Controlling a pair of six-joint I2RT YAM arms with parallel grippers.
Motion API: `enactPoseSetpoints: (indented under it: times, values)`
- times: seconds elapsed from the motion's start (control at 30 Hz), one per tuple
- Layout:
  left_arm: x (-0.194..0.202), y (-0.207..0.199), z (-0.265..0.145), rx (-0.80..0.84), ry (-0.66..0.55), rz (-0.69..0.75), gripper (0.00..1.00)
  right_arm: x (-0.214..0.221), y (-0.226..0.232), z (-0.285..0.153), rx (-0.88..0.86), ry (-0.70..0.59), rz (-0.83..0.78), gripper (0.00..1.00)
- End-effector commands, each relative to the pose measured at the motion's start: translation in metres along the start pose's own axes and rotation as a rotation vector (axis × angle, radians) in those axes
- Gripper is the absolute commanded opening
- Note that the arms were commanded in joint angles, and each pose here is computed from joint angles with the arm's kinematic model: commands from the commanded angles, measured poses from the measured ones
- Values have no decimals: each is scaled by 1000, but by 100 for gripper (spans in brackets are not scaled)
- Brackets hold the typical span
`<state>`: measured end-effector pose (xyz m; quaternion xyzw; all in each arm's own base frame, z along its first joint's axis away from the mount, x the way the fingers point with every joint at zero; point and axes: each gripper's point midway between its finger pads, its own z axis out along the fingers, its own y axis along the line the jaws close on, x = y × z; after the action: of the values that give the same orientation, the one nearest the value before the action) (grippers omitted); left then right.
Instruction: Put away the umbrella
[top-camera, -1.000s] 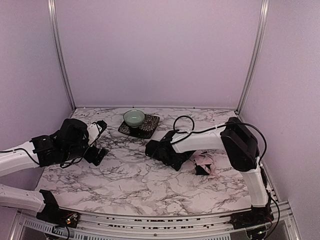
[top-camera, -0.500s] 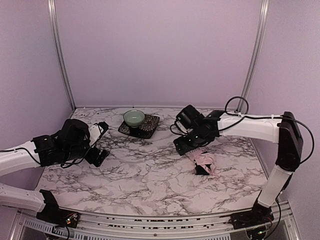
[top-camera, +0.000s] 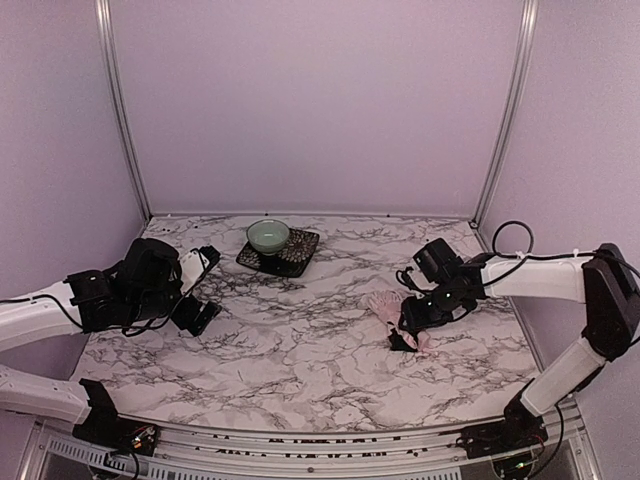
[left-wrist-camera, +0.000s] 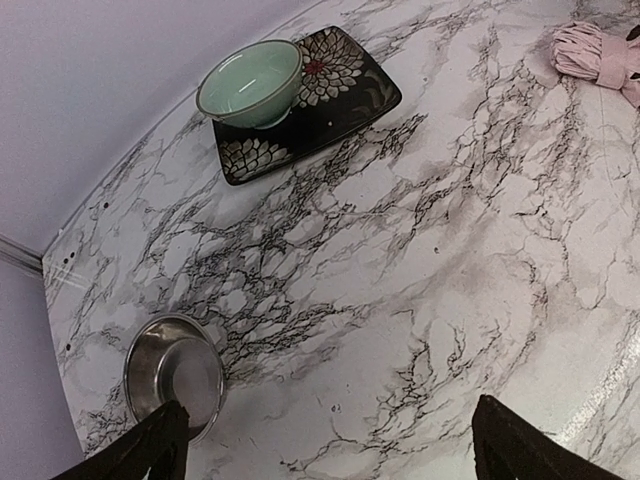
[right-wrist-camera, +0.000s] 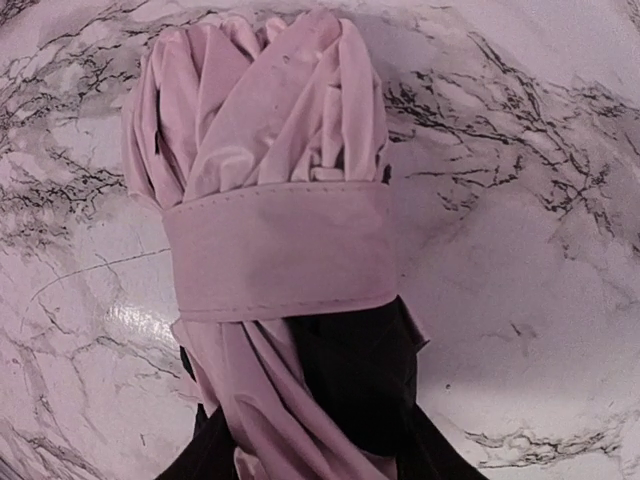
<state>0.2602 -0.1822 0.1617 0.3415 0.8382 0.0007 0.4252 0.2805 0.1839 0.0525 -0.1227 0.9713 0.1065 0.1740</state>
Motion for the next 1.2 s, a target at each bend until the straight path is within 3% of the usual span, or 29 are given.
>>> enactPoseSetpoints:
  times: [0.0,0.1,0.27,0.3,0.63,0.73,0.87,1.03,1.17]
  values:
    - [4,-4,2,20,11,8,99,-5,21,9,-123,-18,104,34]
    - [3,-3,1,18,7,7,99,-16,28,7,-136,-99,182,30]
    - [3,-4,0,22,5,5,99,-30,57,-5,-154,-285,315,39]
    - [3,-4,-1,25,2,5,99,-32,70,-5,-153,-350,393,46]
    - [2,-4,-2,28,-3,4,99,-37,142,-15,-234,-418,388,65]
    - [2,-4,-2,29,-2,4,99,-41,131,-25,-144,-440,359,74]
    - [3,-4,-2,29,0,4,99,-51,106,-66,-68,-550,322,97]
    - [3,-6,0,33,7,4,99,-83,96,-125,-147,-644,161,100]
    - [1,-5,1,29,6,-5,99,-105,28,-144,-101,-678,107,100]
